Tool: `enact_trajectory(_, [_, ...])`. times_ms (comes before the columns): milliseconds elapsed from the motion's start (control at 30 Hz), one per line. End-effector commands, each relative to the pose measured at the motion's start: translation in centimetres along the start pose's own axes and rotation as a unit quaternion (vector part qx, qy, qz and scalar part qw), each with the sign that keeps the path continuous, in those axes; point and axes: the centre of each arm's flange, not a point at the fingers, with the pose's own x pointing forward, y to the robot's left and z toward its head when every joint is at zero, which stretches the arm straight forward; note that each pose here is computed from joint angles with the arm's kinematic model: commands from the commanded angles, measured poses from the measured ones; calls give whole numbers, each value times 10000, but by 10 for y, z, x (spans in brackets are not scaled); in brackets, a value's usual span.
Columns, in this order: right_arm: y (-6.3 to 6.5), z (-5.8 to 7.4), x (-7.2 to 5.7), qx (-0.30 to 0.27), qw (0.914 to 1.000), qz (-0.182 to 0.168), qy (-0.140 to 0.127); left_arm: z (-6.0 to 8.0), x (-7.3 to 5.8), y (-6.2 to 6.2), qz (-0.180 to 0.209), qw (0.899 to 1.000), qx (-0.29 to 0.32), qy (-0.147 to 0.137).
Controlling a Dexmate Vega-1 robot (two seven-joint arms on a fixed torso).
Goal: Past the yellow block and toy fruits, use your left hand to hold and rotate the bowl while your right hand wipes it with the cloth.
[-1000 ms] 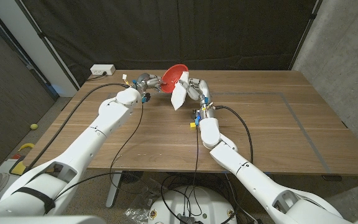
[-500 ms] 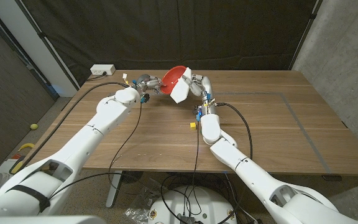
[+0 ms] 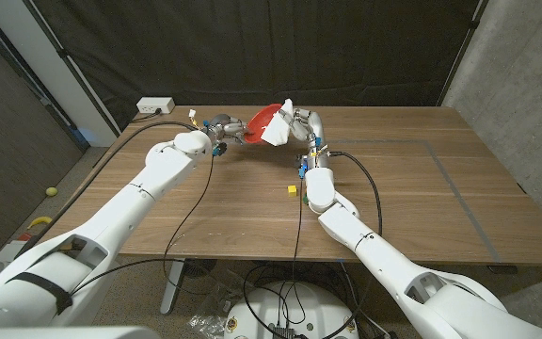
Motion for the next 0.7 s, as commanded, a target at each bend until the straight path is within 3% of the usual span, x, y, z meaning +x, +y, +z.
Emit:
enact_trajectory(33, [-7, -3, 9, -51, 9999, -102, 18, 2, 3, 4, 0, 9989, 411, 225])
enact_trajectory(500, [-29, -7, 13, -363, 9982, -469, -18, 18, 3, 8, 362, 9919, 1143, 421])
enact_trajectory(700, [-39, -3, 12, -841, 9940, -661, -212, 27, 2, 10, 466, 9870, 1447, 516])
